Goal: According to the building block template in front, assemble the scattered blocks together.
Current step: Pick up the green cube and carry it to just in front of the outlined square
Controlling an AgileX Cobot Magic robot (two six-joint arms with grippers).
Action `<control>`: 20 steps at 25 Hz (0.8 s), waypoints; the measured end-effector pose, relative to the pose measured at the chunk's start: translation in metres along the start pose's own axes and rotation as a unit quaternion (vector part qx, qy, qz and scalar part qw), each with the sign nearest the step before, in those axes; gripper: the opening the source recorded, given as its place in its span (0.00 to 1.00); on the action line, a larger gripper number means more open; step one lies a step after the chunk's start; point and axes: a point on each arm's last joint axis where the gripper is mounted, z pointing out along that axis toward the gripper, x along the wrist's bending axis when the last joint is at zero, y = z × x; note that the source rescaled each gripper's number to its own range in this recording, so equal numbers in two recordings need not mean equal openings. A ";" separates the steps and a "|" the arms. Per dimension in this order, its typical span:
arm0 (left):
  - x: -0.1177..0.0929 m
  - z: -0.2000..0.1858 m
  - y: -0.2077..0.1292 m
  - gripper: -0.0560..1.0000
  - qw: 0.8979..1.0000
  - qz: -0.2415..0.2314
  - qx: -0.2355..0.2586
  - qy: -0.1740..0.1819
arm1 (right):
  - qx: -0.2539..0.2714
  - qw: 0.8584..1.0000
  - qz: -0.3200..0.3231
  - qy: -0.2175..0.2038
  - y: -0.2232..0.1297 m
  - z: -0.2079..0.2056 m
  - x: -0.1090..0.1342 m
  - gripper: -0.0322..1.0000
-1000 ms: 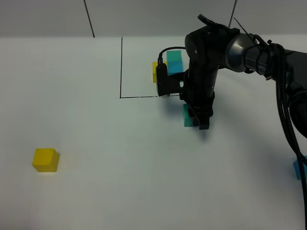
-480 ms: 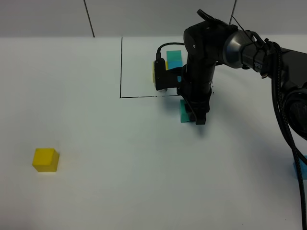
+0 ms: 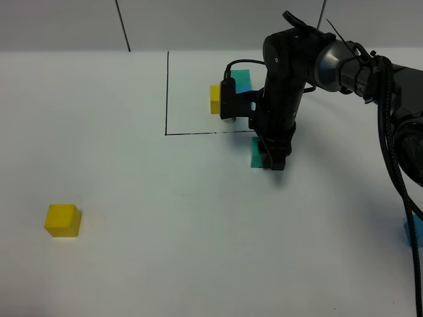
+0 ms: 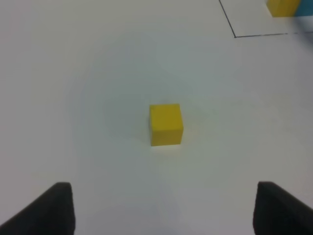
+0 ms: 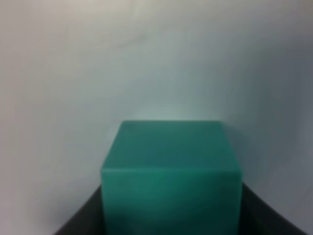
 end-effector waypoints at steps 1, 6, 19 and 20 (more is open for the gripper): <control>0.000 0.000 0.000 0.64 1.000 0.000 0.000 0.000 | -0.001 1.000 0.001 0.001 0.000 0.000 0.000 0.04; 0.000 0.000 0.000 0.64 1.000 0.000 0.000 0.000 | -0.001 1.000 -0.005 0.001 0.000 0.000 0.000 0.04; 0.000 0.000 0.000 0.64 1.000 0.000 0.000 0.000 | -0.003 1.000 -0.031 0.003 -0.001 0.000 0.000 0.04; 0.000 0.000 0.000 0.64 1.000 0.000 0.000 0.000 | -0.003 1.000 -0.030 0.003 -0.001 0.000 0.000 0.04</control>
